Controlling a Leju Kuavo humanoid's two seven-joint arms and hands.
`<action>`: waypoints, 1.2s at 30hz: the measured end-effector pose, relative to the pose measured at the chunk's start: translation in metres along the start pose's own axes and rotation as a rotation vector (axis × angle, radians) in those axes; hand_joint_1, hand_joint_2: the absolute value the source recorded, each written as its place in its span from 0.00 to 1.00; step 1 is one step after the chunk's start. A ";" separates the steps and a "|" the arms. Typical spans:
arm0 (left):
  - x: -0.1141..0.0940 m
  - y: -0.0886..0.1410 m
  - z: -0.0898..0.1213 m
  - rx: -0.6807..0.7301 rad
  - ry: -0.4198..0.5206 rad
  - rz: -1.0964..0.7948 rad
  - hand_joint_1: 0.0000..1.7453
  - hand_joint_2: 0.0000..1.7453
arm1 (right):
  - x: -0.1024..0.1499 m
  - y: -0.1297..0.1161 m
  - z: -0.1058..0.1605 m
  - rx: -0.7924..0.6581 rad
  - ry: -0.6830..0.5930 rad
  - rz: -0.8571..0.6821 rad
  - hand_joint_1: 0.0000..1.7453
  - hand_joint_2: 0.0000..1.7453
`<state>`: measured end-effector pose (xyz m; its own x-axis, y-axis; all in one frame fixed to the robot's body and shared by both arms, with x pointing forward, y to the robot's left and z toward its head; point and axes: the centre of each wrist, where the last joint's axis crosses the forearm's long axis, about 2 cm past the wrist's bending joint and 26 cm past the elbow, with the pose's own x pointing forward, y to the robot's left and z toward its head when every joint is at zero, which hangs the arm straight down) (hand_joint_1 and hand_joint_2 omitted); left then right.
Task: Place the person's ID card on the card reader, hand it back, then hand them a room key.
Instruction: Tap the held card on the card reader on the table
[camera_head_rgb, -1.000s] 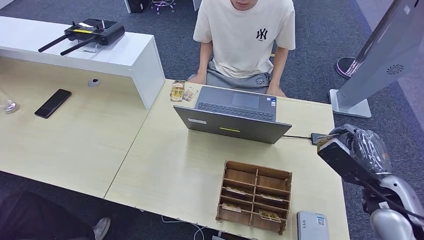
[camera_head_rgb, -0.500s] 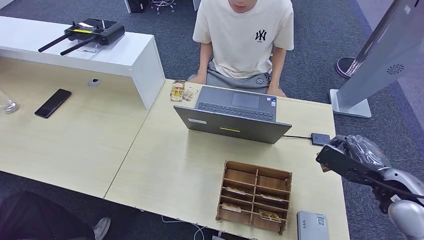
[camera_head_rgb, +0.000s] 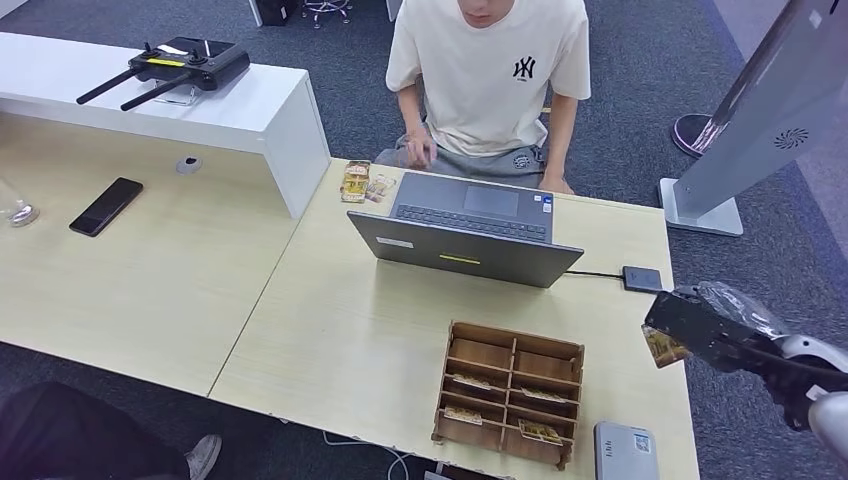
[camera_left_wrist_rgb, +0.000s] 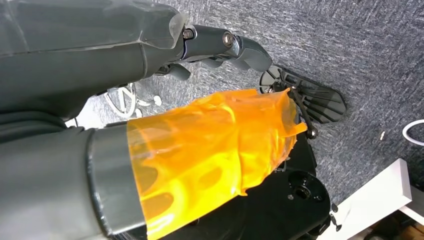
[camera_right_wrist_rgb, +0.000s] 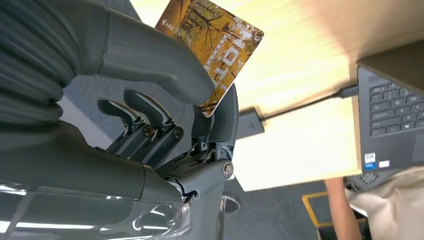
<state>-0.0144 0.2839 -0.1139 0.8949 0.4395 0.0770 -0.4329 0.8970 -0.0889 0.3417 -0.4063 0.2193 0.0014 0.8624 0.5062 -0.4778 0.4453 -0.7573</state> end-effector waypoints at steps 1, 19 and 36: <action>0.000 0.000 0.000 0.001 0.001 0.004 0.00 0.00 | -0.002 0.004 0.001 0.004 0.005 -0.020 1.00 1.00; -0.008 -0.007 0.000 0.011 0.018 0.040 0.00 0.00 | -0.004 0.101 0.041 -0.047 -0.005 -0.299 1.00 1.00; -0.009 -0.006 0.000 0.014 0.027 0.045 0.00 0.00 | -0.011 0.114 0.065 0.006 0.083 -0.296 1.00 1.00</action>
<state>-0.0195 0.2749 -0.1138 0.8772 0.4779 0.0461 -0.4738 0.8772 -0.0776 0.2304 -0.3809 0.1538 0.2129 0.7122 0.6689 -0.4509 0.6790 -0.5794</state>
